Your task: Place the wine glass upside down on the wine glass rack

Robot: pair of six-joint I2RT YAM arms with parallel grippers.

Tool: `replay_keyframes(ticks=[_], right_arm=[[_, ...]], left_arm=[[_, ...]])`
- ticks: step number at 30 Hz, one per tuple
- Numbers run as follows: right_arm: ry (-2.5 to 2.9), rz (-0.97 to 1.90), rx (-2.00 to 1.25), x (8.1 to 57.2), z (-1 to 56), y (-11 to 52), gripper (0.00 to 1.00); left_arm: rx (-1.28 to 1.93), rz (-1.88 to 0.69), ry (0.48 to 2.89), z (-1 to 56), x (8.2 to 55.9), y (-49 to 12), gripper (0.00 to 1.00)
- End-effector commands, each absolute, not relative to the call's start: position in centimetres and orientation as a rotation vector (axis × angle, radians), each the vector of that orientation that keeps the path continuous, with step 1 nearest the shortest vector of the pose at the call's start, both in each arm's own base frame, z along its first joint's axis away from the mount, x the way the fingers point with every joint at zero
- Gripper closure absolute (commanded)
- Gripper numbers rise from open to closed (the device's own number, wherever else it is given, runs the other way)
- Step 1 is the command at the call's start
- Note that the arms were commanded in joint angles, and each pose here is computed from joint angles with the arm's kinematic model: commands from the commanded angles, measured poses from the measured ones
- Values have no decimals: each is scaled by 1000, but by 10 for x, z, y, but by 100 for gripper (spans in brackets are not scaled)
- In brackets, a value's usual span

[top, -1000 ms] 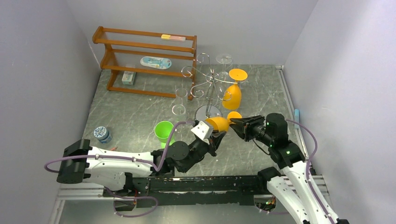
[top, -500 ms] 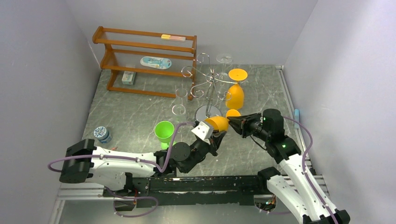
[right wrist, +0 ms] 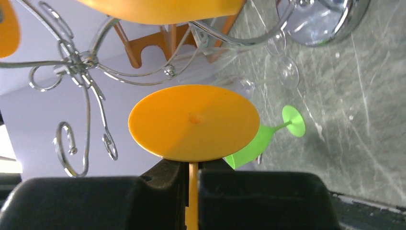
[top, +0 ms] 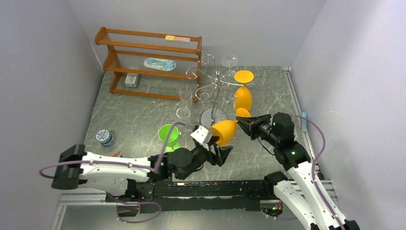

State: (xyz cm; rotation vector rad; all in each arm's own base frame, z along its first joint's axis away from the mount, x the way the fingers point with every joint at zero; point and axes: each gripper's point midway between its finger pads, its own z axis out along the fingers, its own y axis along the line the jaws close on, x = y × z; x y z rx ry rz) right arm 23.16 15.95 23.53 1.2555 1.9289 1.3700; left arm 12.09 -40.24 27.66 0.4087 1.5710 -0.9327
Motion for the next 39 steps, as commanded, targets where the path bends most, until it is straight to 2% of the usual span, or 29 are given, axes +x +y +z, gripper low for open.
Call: replay_keyframes(ticks=[1, 3, 10, 16, 23, 31, 39], right_arm=[[1829, 1253, 1062, 242, 249, 143, 100], [1793, 1211, 953, 245, 258, 139, 100], [1664, 958, 564, 245, 297, 115, 100], [1542, 889, 309, 238, 322, 116, 100], [1342, 816, 79, 225, 358, 115, 100], [1333, 712, -80, 237, 370, 123, 100], [1354, 698, -269, 235, 367, 140, 100]], left_arm=[[386, -1007, 1682, 267, 107, -375, 23], [386, -1032, 1695, 270, 103, -364, 17], [377, -1034, 1665, 302, 104, -337, 16], [344, -931, 1638, 333, 118, -326, 13], [316, -947, 1630, 374, 129, -331, 6], [316, -1104, 1727, 394, 165, -351, 5], [318, -1364, 1767, 430, 171, -367, 5]])
